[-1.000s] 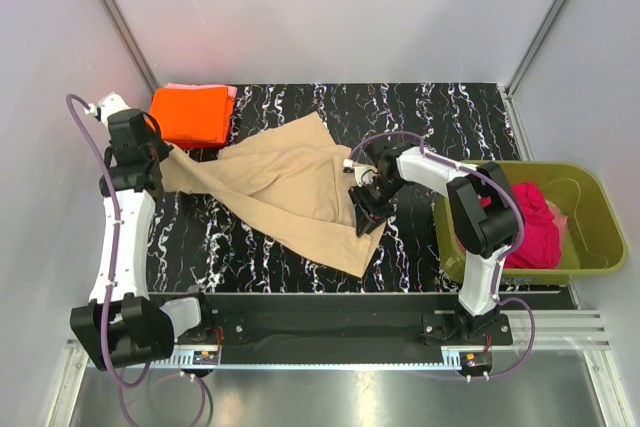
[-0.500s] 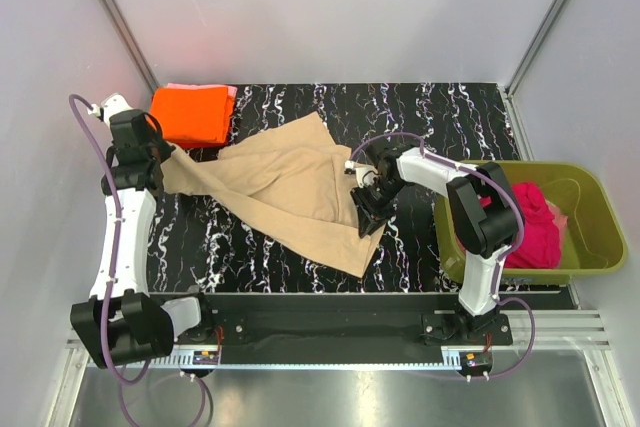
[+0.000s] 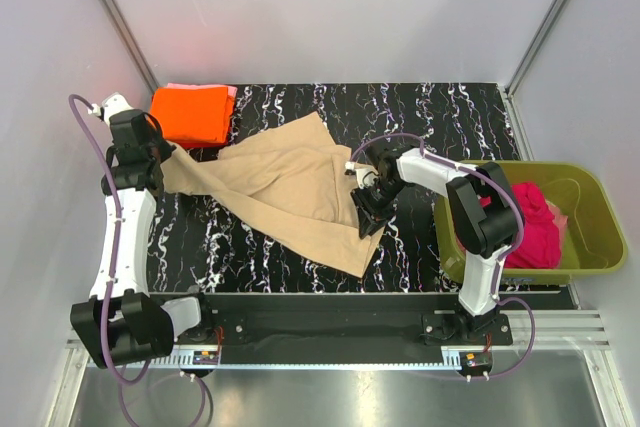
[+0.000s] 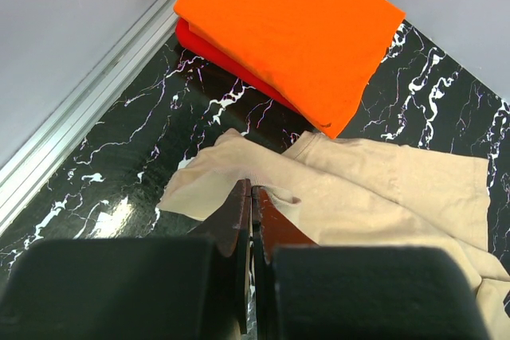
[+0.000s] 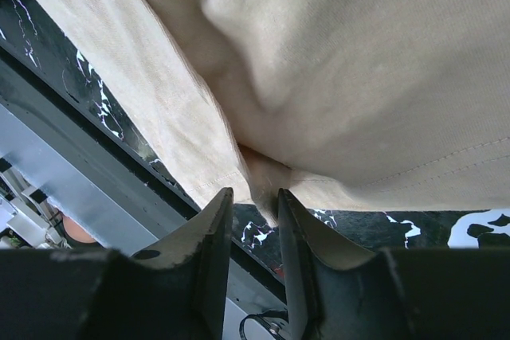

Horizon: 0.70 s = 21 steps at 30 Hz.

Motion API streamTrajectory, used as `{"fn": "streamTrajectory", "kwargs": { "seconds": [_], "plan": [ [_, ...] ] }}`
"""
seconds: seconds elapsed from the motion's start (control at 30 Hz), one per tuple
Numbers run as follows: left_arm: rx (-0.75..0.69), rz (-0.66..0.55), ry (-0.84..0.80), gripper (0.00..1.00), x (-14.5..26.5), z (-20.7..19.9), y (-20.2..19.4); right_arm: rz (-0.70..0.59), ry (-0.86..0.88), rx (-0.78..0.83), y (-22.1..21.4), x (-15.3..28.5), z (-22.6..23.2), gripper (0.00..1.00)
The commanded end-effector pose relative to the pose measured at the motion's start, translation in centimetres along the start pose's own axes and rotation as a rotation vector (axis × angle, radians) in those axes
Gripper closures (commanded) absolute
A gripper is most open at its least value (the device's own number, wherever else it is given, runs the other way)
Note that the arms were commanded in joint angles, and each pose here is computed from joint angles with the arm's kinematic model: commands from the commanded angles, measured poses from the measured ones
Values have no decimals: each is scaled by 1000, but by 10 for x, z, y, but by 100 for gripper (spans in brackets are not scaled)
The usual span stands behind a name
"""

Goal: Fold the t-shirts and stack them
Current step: Flatten the tshirt out

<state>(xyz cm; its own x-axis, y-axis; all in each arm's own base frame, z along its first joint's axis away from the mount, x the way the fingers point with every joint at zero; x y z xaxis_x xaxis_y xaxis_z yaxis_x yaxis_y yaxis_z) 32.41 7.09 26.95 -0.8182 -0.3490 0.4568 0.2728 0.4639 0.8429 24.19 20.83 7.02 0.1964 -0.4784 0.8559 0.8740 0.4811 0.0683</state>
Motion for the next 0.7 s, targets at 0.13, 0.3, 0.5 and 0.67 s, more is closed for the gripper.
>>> {"fn": "streamTrajectory", "kwargs": {
  "seconds": [0.13, 0.3, 0.5, 0.67],
  "plan": [
    [20, -45, -41, 100, -3, -7, 10, 14, -3, 2, -2, -3, 0, 70],
    [23, -42, -65, 100, -1, -11, 11, -11, -72, 8, 2, 3, -4, 100],
    [5, -52, -267, 100, 26, -40, 29, -240, -267, -41, 38, 72, 13, 100],
    [-43, -90, -428, 100, 71, -80, 73, -648, -482, -67, 72, 204, 52, 100]
  ]
}}
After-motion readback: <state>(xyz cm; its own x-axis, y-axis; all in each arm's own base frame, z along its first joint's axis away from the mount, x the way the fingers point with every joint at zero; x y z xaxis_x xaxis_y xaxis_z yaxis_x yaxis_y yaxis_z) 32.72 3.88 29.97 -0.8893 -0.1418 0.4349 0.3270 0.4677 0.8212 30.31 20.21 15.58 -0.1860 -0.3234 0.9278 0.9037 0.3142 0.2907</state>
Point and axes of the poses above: each gripper's point midway between its finger pads, its own x axis back along the fingers, its own z axis along the line the jaws close on, y = z × x, the point moved 4 cm from there along x, back along the fingers
